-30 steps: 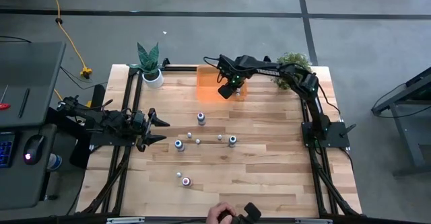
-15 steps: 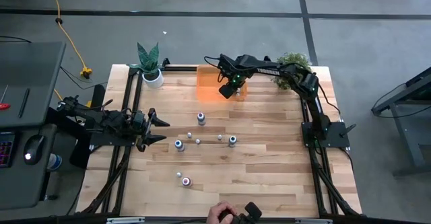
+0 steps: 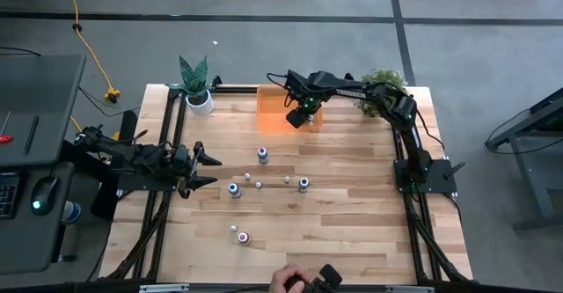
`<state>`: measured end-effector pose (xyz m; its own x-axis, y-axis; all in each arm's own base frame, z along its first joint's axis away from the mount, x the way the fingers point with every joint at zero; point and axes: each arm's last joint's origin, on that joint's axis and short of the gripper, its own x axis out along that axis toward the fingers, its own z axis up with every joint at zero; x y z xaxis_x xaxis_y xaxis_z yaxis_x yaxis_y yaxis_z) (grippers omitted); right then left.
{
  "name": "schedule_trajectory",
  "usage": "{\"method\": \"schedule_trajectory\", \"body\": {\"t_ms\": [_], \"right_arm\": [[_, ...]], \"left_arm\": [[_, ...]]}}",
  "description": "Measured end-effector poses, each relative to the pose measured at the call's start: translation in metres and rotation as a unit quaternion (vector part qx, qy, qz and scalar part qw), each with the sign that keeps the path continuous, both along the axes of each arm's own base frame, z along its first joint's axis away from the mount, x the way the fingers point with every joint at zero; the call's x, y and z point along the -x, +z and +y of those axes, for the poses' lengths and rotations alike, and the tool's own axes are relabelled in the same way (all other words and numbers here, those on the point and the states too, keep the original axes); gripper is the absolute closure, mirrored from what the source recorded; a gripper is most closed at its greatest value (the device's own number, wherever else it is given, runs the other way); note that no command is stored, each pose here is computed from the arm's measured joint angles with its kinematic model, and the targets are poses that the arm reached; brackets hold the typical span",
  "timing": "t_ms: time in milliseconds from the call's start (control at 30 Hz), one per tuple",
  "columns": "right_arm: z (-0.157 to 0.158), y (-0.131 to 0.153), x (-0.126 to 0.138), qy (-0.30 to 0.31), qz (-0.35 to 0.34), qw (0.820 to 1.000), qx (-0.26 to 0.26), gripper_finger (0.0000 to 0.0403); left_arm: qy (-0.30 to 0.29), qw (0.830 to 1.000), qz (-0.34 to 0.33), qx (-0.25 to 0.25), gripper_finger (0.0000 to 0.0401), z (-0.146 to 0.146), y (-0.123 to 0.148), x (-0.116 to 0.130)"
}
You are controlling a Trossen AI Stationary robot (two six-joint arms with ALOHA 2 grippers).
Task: Pick & Place food coloring
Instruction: Put the small black food coloring bottle into the orange bin, then put the big black food coloring bottle into the orange bin
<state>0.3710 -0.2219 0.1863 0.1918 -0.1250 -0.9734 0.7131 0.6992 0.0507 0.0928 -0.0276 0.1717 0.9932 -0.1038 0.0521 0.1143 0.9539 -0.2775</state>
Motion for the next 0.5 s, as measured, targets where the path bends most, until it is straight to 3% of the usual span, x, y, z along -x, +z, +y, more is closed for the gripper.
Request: {"method": "schedule_trajectory", "body": {"t_ms": [367, 500], "right_arm": [[0.002, 0.016, 0.001, 0.001, -0.020, 1.000, 0.012, 0.0272], [0.003, 0.033, 0.003, 0.003, -0.049, 0.998, 0.031, 0.0272]], "left_arm": [[0.000, 1.000, 0.000, 0.000, 0.0130, 0.000, 0.000, 0.000], [0.000, 1.000, 0.000, 0.000, 0.0130, 0.000, 0.000, 0.000]]}}
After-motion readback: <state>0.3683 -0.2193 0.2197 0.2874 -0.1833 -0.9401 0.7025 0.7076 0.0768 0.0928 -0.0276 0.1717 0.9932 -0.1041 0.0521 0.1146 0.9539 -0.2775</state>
